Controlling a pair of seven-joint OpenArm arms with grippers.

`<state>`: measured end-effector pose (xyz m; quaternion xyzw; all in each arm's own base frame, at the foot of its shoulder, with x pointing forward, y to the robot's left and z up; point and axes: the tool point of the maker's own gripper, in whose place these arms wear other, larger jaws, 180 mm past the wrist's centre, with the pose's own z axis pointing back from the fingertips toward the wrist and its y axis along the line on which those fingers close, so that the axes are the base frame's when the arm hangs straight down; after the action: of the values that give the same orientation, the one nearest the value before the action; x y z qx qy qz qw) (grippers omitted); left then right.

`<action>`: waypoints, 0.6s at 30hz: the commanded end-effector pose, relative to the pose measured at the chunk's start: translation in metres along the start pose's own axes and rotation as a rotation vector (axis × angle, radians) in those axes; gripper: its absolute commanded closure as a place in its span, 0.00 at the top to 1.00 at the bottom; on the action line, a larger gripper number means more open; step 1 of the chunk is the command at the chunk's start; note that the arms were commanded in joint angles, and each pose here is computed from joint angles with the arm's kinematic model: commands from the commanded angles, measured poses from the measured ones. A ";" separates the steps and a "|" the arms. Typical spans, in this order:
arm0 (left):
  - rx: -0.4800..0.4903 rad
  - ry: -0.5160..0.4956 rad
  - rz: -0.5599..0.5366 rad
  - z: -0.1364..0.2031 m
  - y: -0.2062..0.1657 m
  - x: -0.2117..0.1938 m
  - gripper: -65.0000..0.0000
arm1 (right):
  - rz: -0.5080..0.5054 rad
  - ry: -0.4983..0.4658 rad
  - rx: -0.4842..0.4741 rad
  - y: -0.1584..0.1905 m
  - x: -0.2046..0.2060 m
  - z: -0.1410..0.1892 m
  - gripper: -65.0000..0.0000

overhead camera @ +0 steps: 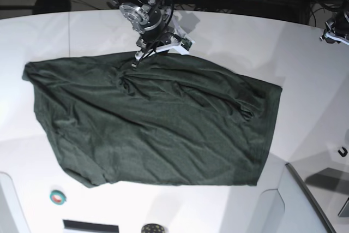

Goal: Layout the t-shirt on the table in an organized manner, then fold the t-shirt properly
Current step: 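Pinch the shirt edge middle with the right gripper and lift it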

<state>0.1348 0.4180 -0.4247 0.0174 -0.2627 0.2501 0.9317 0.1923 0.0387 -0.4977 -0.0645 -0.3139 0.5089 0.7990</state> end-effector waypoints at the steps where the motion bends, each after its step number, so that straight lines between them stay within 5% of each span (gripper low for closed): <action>1: 0.007 -0.042 -0.024 0.006 0.003 0.017 0.00 | 0.005 0.073 0.029 0.006 -0.018 0.001 0.00; 18: 0.007 -0.039 -0.021 0.006 0.004 0.016 0.00 | 0.015 0.027 -0.100 -0.064 0.021 -0.003 0.00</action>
<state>0.1352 0.4187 -0.4242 0.0182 -0.2628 0.2492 0.9319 0.2396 0.0211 -0.4744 -0.1113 -0.3109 0.4985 0.8016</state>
